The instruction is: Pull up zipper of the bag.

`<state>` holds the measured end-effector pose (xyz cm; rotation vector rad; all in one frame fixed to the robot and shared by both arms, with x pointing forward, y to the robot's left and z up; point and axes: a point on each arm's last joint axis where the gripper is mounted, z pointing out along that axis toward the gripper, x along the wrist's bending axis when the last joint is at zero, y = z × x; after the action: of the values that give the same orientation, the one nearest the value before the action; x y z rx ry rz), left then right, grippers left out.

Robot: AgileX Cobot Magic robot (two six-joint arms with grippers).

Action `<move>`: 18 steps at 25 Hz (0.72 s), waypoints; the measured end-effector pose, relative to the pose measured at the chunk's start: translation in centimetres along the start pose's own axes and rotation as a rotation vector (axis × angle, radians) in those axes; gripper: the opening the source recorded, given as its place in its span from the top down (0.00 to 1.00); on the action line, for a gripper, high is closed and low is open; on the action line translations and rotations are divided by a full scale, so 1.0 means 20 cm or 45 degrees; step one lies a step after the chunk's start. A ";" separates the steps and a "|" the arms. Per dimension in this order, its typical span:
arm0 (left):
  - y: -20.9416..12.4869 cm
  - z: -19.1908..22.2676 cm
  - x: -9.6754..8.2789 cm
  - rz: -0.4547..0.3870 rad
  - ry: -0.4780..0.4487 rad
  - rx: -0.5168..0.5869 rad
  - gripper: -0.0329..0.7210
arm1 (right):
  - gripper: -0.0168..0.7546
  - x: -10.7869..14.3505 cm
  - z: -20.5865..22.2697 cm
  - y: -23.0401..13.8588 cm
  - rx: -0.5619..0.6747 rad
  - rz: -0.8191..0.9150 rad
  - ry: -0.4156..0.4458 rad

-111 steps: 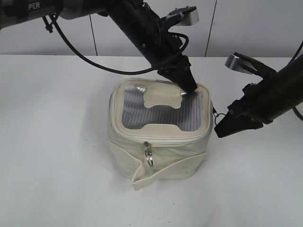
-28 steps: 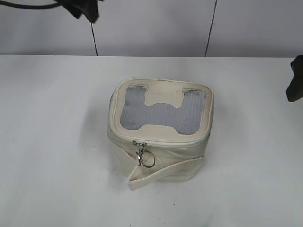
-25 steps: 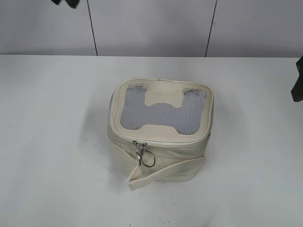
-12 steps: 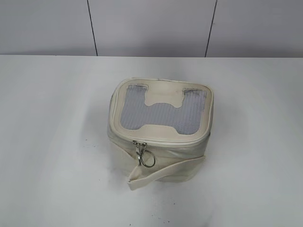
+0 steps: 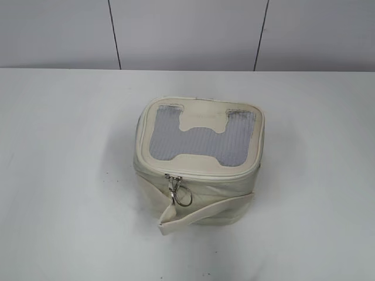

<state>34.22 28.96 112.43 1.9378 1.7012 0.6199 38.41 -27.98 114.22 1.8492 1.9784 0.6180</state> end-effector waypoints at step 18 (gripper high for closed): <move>-0.68 -0.16 -0.02 0.013 -0.055 -0.450 0.52 | 0.25 -0.05 -0.11 -0.84 -0.488 -0.047 0.087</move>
<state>21.57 30.22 106.43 1.6970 1.4427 0.8150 23.27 -29.83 106.83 1.5738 1.7771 0.9827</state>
